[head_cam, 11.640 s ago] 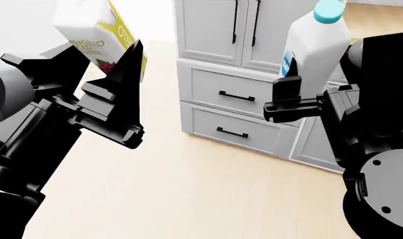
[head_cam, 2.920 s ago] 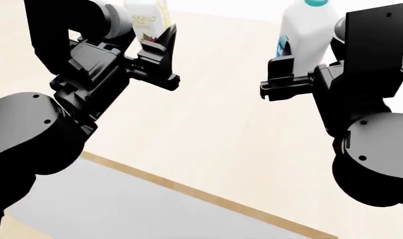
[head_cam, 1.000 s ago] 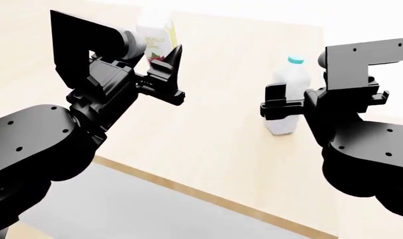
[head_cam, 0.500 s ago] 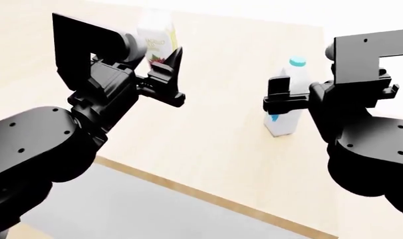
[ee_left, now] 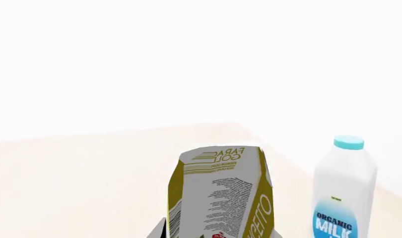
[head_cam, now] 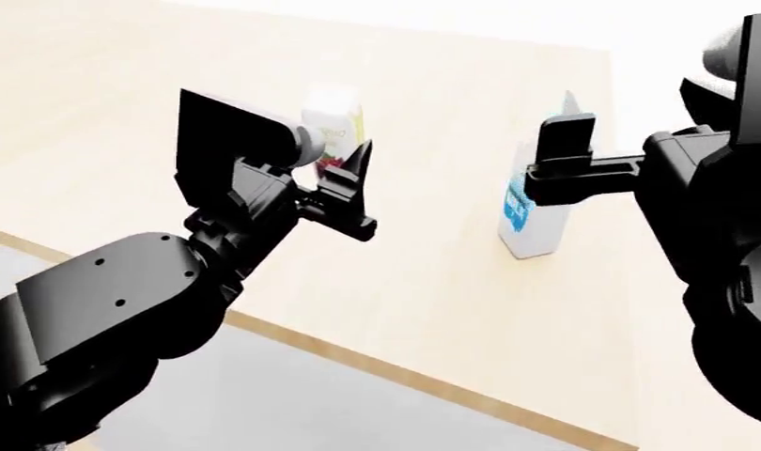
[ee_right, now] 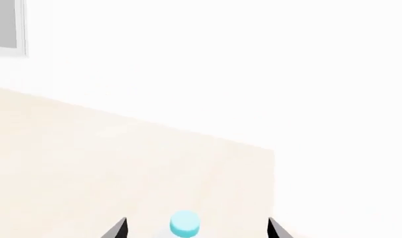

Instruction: Move the drinks to the dining counter.

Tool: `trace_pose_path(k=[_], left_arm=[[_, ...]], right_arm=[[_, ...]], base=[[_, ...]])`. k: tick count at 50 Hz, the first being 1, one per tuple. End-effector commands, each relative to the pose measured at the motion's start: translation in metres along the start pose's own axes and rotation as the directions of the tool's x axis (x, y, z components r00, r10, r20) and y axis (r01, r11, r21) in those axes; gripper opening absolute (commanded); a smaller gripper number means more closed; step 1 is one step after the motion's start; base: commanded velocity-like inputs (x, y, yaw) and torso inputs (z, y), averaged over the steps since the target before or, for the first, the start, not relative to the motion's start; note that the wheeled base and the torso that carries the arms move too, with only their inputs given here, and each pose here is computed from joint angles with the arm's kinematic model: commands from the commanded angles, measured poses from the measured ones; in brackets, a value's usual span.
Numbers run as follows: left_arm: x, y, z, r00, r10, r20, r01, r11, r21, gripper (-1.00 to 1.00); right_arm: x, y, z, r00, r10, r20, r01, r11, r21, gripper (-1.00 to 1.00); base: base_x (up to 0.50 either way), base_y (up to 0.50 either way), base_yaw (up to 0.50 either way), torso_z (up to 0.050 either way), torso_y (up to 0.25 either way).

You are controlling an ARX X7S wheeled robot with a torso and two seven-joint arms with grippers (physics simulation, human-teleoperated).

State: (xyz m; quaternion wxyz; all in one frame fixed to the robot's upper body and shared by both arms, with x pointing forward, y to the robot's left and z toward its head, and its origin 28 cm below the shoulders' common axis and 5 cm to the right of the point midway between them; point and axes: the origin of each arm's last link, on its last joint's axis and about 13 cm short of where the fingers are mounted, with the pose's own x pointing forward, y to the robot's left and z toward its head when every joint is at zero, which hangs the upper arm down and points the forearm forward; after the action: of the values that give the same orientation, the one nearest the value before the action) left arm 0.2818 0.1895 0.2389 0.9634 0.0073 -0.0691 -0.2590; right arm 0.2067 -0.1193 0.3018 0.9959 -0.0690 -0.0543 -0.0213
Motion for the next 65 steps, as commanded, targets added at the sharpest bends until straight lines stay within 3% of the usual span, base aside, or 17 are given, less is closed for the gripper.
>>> trace_pose_path(k=[1,31,32,59,63,65], left_arm=[[-0.001,-0.001,-0.016,1.000,0.007,-0.007,-0.007,1.000,-0.019,-1.00],[-0.005,0.000,-0.027,1.000,0.008,-0.025,-0.008,1.000,-0.028,-1.00],[-0.005,0.000,-0.027,1.000,0.007,-0.025,-0.008,1.000,-0.026,1.00],[-0.007,0.000,-0.025,1.000,0.012,-0.026,-0.012,1.000,-0.018,1.00],[-0.010,-0.002,-0.019,1.000,0.007,-0.009,-0.008,1.000,-0.015,1.00],[-0.015,-0.006,-0.009,1.000,-0.001,0.026,0.002,1.000,-0.010,1.00]], right_arm=[[-0.013,-0.002,0.013,0.999,0.003,0.051,-0.003,1.000,0.000,1.00],[-0.010,-0.001,0.014,0.999,0.003,0.048,-0.003,1.000,0.003,1.00],[-0.010,-0.001,0.014,0.999,0.003,0.048,-0.003,1.000,0.001,1.00],[-0.011,-0.002,0.014,0.999,0.000,0.049,0.000,1.000,0.007,1.00],[-0.012,-0.002,0.015,0.999,-0.007,0.048,0.007,1.000,0.011,1.00],[-0.012,-0.003,0.017,1.000,-0.012,0.026,0.010,0.999,0.051,1.00]], base=[[0.00,0.00,0.00,0.000,0.000],[0.00,0.00,0.00,0.000,0.001],[0.00,0.00,0.00,0.000,0.000],[0.00,0.00,0.00,0.000,0.000],[0.00,0.00,0.00,0.000,0.000],[0.00,0.00,0.00,0.000,0.000]])
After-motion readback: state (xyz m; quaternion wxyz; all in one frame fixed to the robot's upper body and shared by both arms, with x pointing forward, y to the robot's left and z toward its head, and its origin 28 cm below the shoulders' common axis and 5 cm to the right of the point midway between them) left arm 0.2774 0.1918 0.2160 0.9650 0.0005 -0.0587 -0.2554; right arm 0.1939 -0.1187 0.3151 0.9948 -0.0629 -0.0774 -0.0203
